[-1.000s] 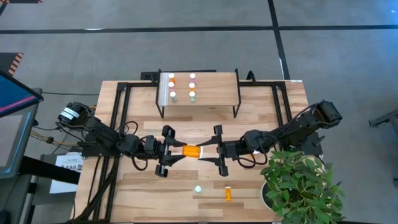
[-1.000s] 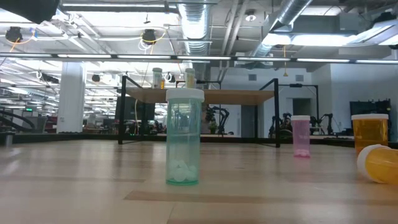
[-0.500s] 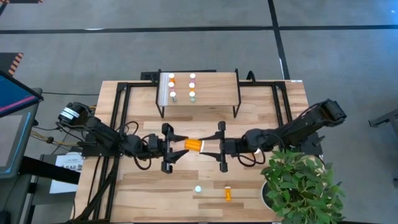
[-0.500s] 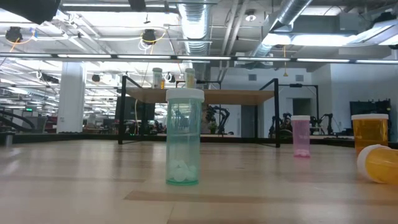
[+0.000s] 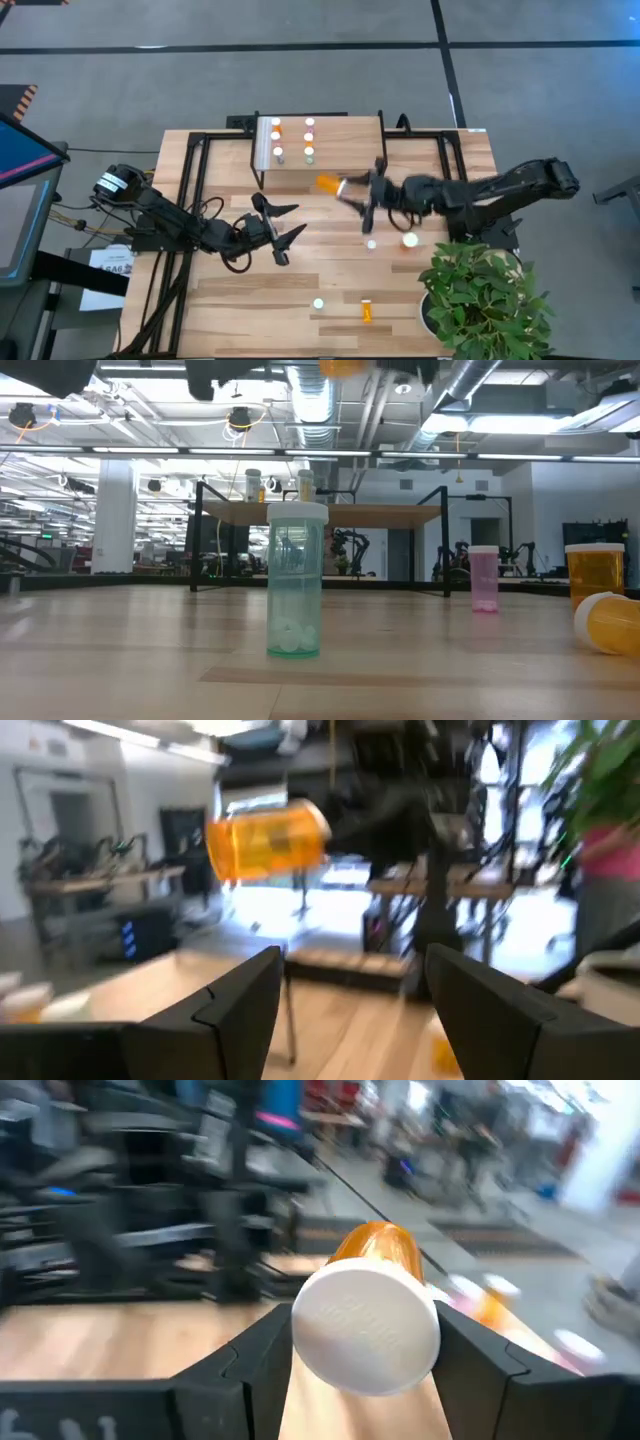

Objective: Pick and place medicine bottles onto shelf by color
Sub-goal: Put the bottom large orange pill bottle on the shelf, then put the blue pill bottle on the shelf

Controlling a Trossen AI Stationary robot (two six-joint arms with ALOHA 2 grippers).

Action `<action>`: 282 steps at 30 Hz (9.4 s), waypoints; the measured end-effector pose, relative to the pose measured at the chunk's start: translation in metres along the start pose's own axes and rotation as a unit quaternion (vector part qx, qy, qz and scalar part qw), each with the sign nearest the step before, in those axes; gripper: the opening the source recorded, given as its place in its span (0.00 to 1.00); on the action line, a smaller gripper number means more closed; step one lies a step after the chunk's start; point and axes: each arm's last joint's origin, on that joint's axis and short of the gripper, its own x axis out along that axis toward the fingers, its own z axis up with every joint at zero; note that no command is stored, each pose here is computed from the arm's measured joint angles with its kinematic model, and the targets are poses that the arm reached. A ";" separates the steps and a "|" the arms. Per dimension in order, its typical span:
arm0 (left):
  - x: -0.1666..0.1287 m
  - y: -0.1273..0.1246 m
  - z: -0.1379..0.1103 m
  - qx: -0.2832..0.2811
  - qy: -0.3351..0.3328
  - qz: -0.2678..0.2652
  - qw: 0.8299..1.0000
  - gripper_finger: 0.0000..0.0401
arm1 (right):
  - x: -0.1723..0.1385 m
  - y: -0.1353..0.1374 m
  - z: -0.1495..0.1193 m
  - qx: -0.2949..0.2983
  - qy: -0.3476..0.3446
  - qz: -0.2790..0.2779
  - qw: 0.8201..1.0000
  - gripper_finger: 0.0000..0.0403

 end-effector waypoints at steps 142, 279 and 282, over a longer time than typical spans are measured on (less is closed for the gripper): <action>0.015 0.026 -0.057 -0.047 0.233 -0.050 0.970 0.59 | 0.148 -0.227 0.006 0.146 0.492 -0.015 0.858 0.64; 0.007 0.008 -0.044 -0.091 0.184 -0.087 0.975 0.59 | -0.079 -0.028 -0.030 0.055 -0.112 0.226 0.966 0.92; 0.008 0.007 -0.042 -0.102 0.178 -0.093 0.974 0.59 | -0.078 -0.025 -0.033 0.054 -0.097 0.232 0.966 0.92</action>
